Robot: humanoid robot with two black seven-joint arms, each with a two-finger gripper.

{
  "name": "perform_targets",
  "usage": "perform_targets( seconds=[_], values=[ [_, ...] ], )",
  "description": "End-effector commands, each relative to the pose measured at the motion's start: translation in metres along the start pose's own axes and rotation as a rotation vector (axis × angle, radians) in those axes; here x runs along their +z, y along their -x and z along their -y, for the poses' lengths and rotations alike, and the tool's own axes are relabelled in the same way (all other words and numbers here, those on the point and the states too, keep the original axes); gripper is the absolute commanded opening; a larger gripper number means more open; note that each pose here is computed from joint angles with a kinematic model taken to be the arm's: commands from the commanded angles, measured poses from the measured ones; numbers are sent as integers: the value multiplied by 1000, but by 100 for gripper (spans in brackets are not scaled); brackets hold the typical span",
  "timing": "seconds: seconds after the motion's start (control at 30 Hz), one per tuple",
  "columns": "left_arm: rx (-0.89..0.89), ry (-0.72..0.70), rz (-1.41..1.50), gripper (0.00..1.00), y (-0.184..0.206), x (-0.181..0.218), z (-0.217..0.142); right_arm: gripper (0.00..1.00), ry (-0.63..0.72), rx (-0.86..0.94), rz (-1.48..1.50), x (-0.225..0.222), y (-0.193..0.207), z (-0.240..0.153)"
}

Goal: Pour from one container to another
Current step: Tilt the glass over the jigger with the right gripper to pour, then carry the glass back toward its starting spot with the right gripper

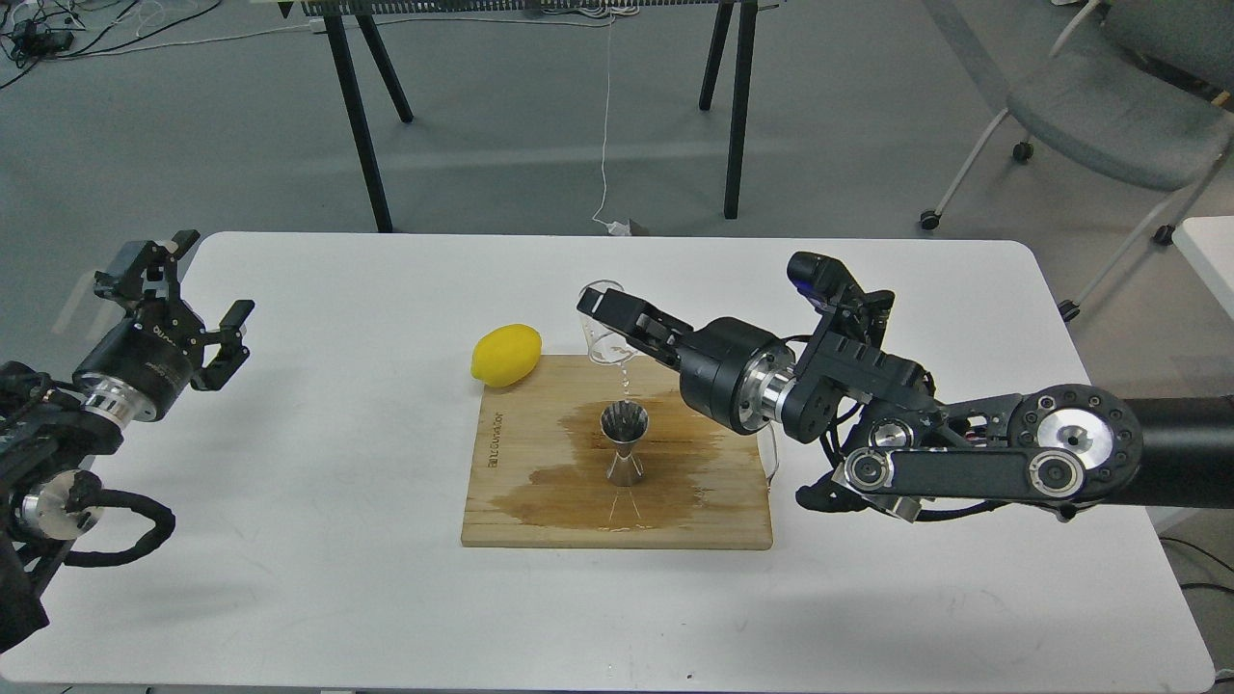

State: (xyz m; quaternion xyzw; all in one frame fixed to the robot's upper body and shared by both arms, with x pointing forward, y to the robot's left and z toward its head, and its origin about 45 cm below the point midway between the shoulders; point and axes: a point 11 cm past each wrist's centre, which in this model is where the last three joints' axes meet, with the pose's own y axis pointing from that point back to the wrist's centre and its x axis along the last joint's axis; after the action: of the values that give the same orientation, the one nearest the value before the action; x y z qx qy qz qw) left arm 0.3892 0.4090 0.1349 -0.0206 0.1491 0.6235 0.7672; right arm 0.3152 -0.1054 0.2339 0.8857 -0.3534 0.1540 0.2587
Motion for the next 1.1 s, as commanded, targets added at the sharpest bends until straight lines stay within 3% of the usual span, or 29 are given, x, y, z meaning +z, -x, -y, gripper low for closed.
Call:
perform_targets(
  seconds=[0.0,0.8,0.93,1.07],
  values=[
    [1,0,0,99,0,0,0,44,-13,-1,-2,-1,1,0],
    [1,-2,0,99,0,-1,-1,44,-70,-15,-91,7,9,-5],
    [1,0,0,99,0,0,0,45,-14,8,64,9,0,-5],
    [2,-3,2,99,-1,-1,-1,45,-12,97,369,-11,-33,-1]
  ],
)
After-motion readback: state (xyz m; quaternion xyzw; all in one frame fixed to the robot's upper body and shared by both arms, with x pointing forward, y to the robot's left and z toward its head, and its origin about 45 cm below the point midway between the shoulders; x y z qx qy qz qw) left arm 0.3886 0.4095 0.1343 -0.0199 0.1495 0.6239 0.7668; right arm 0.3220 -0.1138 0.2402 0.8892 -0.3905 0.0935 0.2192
